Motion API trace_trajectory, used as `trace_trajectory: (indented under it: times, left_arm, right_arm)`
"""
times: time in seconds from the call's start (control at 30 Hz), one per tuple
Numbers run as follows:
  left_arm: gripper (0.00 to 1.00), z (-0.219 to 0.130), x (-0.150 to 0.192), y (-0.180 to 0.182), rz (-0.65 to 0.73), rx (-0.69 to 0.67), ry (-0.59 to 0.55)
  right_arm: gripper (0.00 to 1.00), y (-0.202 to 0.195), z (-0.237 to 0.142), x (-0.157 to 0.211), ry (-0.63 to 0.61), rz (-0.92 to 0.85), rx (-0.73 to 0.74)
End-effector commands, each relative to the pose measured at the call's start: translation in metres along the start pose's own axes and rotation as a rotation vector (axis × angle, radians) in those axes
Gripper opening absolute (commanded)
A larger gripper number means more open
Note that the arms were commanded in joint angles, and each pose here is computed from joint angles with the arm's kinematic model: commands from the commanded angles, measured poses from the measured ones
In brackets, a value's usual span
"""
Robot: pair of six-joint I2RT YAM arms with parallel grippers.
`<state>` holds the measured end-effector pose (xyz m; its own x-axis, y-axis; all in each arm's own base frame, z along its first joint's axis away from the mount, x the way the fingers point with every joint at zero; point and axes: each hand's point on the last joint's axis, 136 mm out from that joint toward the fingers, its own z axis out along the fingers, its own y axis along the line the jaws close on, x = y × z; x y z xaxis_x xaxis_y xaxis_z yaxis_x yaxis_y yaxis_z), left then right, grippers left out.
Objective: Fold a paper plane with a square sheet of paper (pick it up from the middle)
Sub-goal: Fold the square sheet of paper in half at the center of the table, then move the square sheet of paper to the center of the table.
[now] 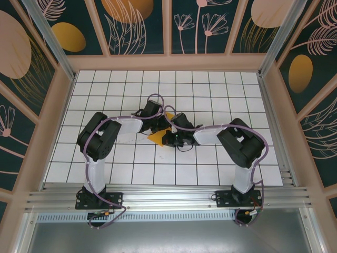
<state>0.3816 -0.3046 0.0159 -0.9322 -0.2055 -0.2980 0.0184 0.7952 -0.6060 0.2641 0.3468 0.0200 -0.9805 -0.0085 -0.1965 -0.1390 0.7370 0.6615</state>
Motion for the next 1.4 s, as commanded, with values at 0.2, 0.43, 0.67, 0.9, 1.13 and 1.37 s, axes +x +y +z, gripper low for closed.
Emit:
trace_trajectory:
  times: [0.2,0.43,0.67,0.9,1.13,1.37]
  left_arm:
    - [0.05,0.008,0.009,0.029,-0.021,-0.101,0.03]
    - [0.05,0.009,0.008,0.031,-0.023,-0.107,0.027]
    - [0.05,0.003,0.003,0.022,-0.015,-0.082,0.015]
    - [0.15,-0.043,-0.032,-0.042,0.038,0.076,-0.079]
    - [0.33,-0.092,-0.049,-0.036,-0.001,0.08,-0.188]
    - [0.51,-0.117,-0.03,-0.008,-0.032,0.051,-0.206]
  right_arm:
    - [0.03,-0.011,0.001,0.034,0.075,0.016,0.042]
    - [0.03,-0.004,-0.003,0.045,0.095,-0.004,0.021]
    - [0.03,0.003,-0.018,0.034,0.032,-0.011,0.032]
    - [0.07,0.012,-0.053,-0.006,-0.143,0.003,0.038]
    - [0.16,-0.008,-0.073,-0.053,-0.246,0.051,0.075]
    - [0.23,-0.037,-0.061,-0.1,-0.274,0.072,0.209]
